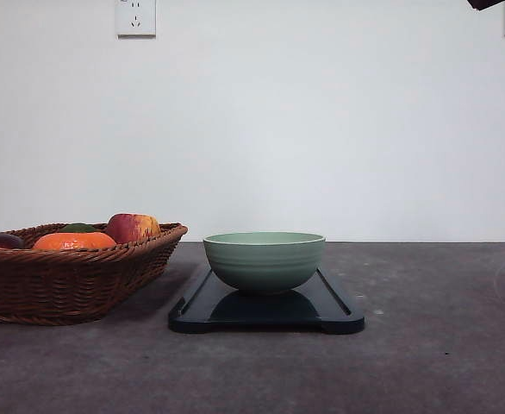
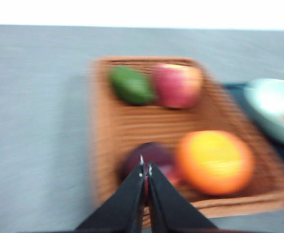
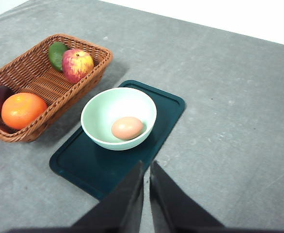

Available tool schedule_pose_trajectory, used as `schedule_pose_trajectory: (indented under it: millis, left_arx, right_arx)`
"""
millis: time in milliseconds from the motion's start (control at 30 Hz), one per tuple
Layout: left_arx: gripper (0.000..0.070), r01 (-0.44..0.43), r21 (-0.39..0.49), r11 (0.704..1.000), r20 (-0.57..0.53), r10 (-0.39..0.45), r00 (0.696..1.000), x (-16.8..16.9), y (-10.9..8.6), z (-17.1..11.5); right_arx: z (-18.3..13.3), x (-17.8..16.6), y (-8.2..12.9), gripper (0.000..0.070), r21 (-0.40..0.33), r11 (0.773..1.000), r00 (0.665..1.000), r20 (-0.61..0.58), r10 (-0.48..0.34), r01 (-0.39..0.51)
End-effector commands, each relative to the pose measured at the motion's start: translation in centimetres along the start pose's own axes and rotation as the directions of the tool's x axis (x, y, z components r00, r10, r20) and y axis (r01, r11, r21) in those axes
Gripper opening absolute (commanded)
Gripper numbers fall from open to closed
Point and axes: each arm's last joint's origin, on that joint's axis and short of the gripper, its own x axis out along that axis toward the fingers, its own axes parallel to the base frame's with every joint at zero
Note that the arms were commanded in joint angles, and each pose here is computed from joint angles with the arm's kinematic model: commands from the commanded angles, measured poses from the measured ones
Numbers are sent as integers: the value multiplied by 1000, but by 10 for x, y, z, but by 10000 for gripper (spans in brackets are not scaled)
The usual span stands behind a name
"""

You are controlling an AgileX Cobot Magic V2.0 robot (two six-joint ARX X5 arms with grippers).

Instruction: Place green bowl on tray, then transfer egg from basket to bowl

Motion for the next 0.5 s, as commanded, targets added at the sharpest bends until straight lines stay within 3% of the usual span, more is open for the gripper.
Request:
schedule_pose_trajectory:
  millis: [0, 233, 467]
  left_arx:
    - [0, -20, 16, 1000, 23, 20, 1000, 1, 2, -11]
    - [0, -55, 56, 997, 91, 49, 995, 6, 8, -48]
    - [0, -69, 50, 996, 131, 62, 989, 4, 9, -47]
  right_arx:
    - [2, 0, 1, 14, -4, 1000, 1000, 12, 5, -5]
    - [2, 0, 1, 14, -4, 1000, 1000, 12, 5, -5]
    - [2, 0, 1, 13, -5, 1000, 1000, 13, 5, -5]
